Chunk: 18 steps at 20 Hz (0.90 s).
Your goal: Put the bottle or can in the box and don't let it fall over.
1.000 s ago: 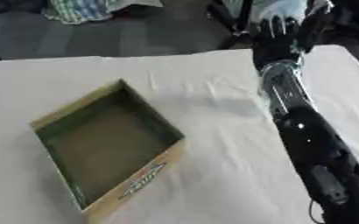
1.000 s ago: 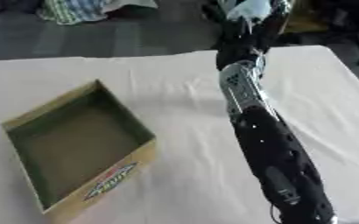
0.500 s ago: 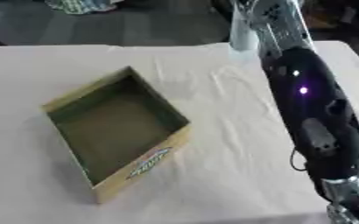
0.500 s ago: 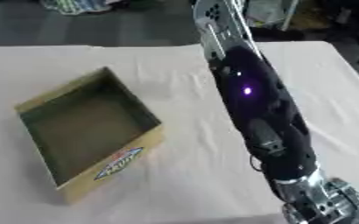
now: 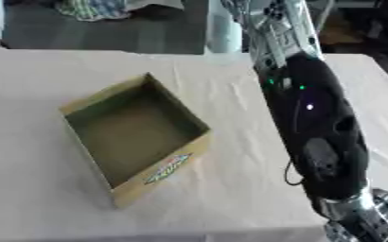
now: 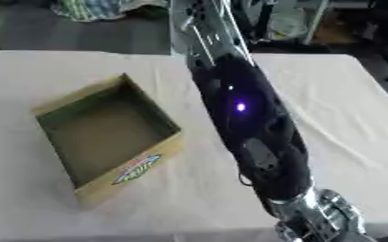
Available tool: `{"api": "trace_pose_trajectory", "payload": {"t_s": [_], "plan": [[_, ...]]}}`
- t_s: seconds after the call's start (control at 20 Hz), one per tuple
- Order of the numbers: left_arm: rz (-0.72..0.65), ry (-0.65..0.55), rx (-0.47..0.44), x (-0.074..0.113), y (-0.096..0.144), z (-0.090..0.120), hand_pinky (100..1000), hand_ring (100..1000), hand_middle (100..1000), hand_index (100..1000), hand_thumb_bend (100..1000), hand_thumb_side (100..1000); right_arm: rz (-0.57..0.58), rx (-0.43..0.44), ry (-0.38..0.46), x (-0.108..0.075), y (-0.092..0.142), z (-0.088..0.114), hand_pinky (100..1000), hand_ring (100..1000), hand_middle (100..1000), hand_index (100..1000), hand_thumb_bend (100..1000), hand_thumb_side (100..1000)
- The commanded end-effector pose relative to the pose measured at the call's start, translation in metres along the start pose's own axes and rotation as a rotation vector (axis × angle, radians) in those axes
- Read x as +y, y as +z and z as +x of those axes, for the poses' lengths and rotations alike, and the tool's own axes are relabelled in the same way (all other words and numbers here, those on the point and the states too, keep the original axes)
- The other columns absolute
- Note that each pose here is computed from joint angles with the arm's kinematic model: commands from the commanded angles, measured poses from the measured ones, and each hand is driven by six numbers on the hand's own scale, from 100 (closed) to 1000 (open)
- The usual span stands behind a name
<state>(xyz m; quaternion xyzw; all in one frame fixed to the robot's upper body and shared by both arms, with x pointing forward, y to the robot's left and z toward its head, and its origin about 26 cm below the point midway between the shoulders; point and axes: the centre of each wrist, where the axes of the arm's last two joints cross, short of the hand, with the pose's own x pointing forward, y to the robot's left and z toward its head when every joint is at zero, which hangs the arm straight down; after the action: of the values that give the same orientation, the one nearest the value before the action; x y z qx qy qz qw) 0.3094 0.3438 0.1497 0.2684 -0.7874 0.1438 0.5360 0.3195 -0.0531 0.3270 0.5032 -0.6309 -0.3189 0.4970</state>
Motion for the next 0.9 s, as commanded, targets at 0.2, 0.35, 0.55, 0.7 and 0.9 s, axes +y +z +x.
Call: {"api": "trace_pose_trajectory", "payload": {"t_s": [0.2, 0.35, 0.55, 0.7, 0.9], "plan": [[0.02, -0.04, -0.022, 0.007, -0.008, 0.004, 614, 693, 631, 785, 100, 743, 0.071, 0.125, -0.116, 0.024, 0.031, -0.02, 100, 100, 100, 894, 100, 740], [0.028, -0.037, -0.02, 0.006, -0.009, 0.004, 614, 693, 632, 785, 100, 745, 0.084, 0.192, -0.141, 0.027, 0.044, -0.031, 100, 100, 100, 893, 100, 743], [0.03, -0.032, -0.023, 0.005, -0.01, 0.005, 614, 694, 632, 785, 100, 745, 0.09, 0.26, -0.164, 0.028, 0.059, -0.041, 100, 100, 100, 891, 100, 749], [0.03, -0.02, -0.029, 0.003, -0.011, 0.007, 615, 694, 632, 785, 100, 745, 0.084, 0.322, -0.176, 0.027, 0.069, -0.049, 100, 100, 100, 890, 100, 760], [0.032, -0.002, -0.035, 0.0, -0.012, 0.01, 615, 694, 632, 785, 100, 744, 0.069, 0.372, -0.167, 0.021, 0.077, -0.058, 100, 100, 100, 886, 100, 770]]}}
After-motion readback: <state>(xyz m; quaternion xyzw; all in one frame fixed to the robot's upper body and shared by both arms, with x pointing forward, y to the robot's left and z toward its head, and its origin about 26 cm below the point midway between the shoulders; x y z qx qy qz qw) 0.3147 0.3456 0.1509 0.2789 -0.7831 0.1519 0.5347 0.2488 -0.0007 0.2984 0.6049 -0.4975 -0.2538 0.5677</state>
